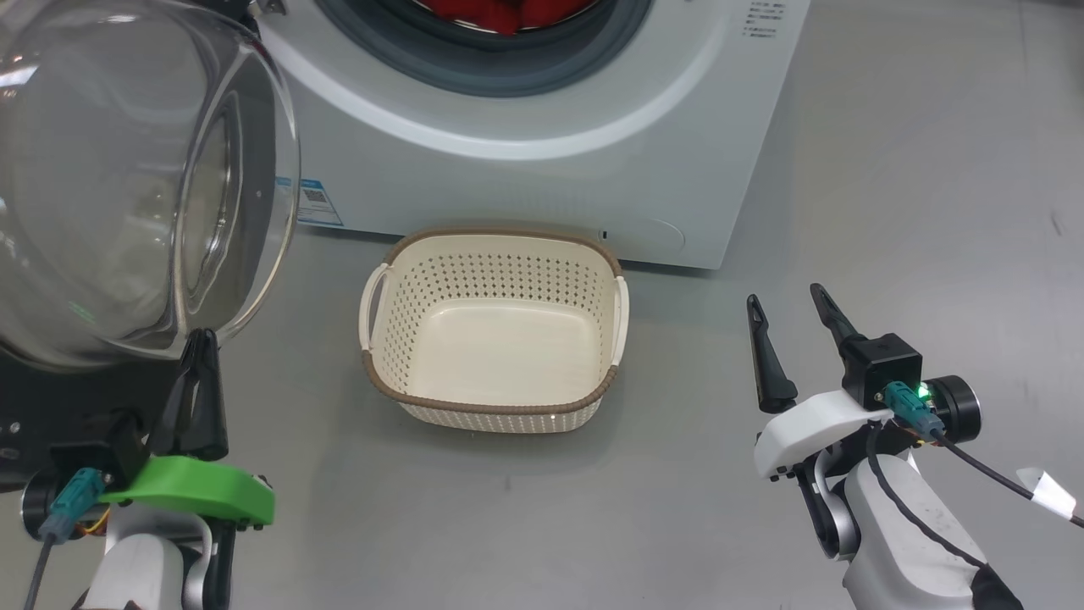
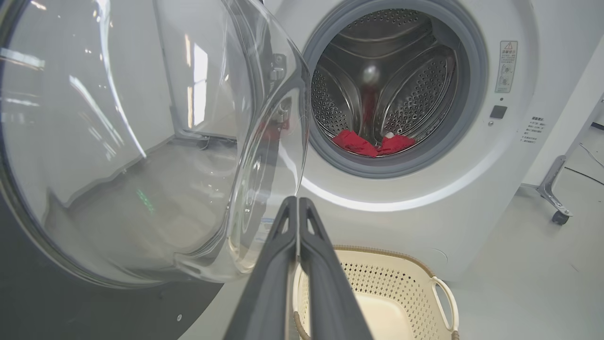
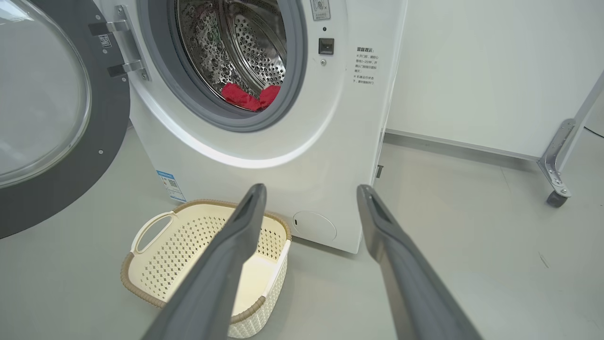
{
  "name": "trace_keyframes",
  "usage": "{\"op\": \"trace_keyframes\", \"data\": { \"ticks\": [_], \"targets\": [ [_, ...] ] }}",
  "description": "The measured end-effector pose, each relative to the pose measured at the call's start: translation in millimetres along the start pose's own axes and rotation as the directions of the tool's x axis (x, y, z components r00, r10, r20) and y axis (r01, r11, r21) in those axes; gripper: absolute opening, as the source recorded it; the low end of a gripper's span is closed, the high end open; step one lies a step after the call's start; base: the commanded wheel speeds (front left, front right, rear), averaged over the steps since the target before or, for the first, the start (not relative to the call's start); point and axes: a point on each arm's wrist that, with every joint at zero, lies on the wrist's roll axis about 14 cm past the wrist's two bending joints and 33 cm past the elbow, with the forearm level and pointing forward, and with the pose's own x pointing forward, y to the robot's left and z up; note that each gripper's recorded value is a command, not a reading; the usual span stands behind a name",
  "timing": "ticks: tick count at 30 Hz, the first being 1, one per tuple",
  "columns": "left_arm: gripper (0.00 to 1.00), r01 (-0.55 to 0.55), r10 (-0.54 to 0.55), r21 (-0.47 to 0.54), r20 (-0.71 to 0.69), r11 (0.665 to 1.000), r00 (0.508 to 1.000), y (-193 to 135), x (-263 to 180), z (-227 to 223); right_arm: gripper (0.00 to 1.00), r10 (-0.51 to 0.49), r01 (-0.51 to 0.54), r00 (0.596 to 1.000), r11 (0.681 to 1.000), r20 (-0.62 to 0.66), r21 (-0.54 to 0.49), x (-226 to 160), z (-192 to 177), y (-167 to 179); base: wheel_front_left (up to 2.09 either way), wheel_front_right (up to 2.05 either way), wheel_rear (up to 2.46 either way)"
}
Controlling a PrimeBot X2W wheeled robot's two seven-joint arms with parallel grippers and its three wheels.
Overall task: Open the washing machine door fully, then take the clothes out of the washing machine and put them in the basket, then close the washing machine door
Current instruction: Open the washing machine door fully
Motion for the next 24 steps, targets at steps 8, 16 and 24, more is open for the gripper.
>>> {"op": "trace_keyframes", "data": {
  "ticks": [8, 16, 24],
  "targets": [
    [1.00, 0.078, -0.078, -0.008, 0.019, 0.997, 0.997, -30.1, 5.6, 1.2, 1.00, -0.087, 0.087, 0.995, 0.996, 0.044, 0.006, -15.8, 16.6, -28.4, 0.00, 0.00, 0.00],
    [1.00, 0.161, -0.161, -0.025, 0.001, 0.987, 0.987, -60.9, 8.0, -8.8, 1.00, -0.187, 0.186, 0.979, 0.982, 0.085, 0.017, -39.7, 30.8, -59.6, 0.00, 0.00, 0.00],
    [1.00, 0.219, -0.220, -0.012, -0.023, 0.976, 0.975, -81.1, 5.4, -18.8, 1.00, -0.270, 0.269, 0.959, 0.963, 0.083, 0.020, -68.8, 29.2, -82.3, 0.00, 0.00, 0.00]
  ]
}}
